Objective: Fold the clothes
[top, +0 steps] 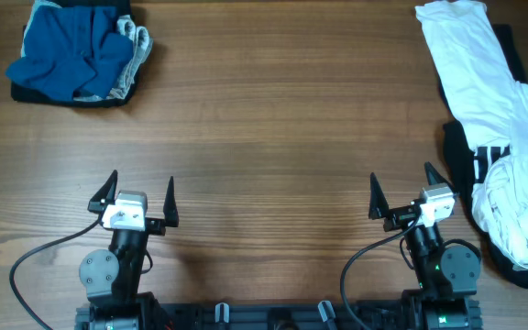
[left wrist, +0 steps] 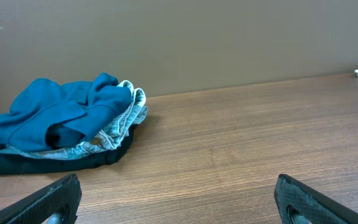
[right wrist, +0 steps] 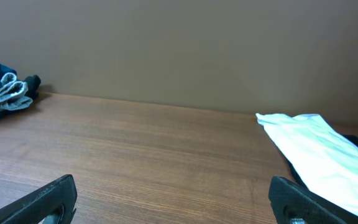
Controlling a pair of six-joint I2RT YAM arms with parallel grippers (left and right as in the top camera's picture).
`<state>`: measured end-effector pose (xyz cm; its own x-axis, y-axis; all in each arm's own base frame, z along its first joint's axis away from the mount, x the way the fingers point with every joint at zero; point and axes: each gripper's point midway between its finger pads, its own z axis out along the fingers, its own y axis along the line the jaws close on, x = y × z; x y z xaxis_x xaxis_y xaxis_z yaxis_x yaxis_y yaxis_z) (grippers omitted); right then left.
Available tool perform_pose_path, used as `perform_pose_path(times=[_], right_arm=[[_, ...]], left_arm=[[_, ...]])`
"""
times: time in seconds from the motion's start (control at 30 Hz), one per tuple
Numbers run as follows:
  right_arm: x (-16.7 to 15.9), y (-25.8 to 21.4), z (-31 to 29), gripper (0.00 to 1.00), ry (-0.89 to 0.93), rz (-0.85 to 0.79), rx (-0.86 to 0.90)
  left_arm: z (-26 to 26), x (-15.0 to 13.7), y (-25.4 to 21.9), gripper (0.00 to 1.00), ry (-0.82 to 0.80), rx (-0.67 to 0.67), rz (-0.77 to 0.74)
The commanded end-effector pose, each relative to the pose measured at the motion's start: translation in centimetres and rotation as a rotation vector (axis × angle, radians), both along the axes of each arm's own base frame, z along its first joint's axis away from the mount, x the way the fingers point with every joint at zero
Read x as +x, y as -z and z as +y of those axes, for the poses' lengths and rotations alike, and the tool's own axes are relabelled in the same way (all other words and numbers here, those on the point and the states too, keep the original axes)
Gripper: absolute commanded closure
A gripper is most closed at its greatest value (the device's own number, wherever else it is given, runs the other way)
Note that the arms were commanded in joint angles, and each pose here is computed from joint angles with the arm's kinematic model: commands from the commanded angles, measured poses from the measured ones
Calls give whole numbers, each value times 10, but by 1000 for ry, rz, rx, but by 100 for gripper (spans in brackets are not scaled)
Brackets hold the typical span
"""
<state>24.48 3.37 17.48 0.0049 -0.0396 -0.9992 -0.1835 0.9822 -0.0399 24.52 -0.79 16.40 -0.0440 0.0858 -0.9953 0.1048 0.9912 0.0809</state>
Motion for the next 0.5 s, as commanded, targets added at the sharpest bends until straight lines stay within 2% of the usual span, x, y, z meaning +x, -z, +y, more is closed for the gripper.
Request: perform_pose_path(times=[0.0, 0.23, 0.33, 0.47], right_arm=[[0, -1, -2, 0, 7, -8, -13], [1, -5, -6, 0, 31, -17, 26], [0, -10, -6, 0, 30, -32, 43], [-4, -40, -6, 0, 30, -101, 42]], left_arm=[[1, 0, 2, 0, -5, 19, -3], [-6, 0, -2, 0, 32, 6, -17], [-6, 0, -12, 0, 29, -73, -49], [-6, -2, -21, 0, 28, -155, -53]])
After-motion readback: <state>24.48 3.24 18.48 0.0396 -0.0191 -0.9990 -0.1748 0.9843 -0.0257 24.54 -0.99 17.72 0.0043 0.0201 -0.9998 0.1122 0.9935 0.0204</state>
